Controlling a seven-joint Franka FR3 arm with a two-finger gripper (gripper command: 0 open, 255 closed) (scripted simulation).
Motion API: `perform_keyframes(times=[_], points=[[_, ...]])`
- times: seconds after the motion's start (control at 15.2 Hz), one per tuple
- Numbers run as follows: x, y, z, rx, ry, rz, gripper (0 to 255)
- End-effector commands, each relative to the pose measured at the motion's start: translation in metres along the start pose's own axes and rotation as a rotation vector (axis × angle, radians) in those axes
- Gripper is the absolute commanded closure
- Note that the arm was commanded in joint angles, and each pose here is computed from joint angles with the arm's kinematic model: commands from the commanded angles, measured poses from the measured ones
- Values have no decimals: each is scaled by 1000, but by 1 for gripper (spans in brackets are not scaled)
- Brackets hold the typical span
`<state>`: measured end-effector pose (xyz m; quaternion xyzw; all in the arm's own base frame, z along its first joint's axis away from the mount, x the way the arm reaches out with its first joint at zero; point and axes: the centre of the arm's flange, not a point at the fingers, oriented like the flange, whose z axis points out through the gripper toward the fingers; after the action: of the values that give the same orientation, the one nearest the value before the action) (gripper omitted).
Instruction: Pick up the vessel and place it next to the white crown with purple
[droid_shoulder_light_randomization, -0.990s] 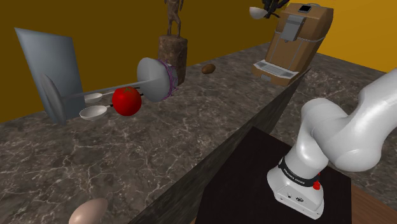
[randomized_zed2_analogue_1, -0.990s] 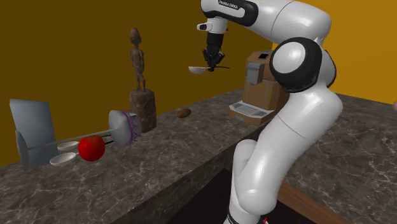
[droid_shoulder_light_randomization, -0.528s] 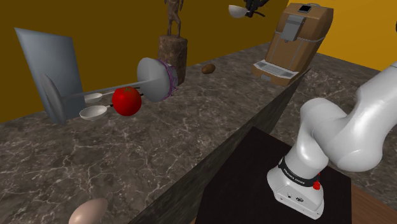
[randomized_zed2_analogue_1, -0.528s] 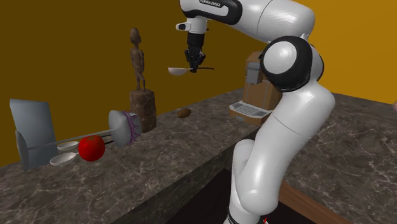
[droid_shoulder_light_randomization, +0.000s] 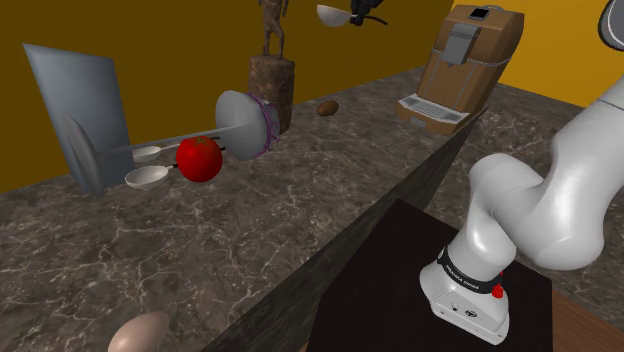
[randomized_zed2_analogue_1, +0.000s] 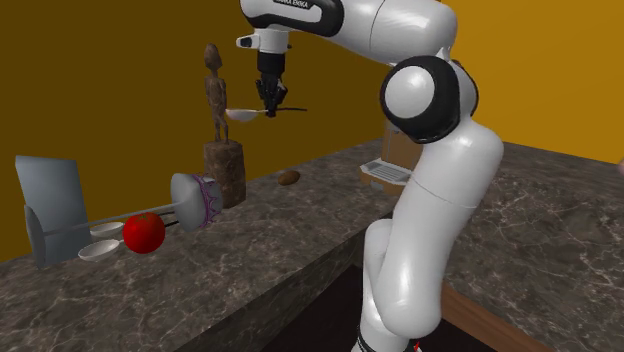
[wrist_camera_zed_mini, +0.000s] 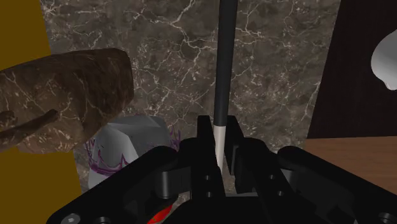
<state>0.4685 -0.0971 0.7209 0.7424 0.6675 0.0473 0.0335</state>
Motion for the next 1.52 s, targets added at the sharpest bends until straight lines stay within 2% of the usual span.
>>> perform_keyframes(times=[0.0,0.46,1.45], points=[[24,12,0,0,0,1,255],[100,46,6,0,0,1,255],[98,37,84,0,0,1,255]])
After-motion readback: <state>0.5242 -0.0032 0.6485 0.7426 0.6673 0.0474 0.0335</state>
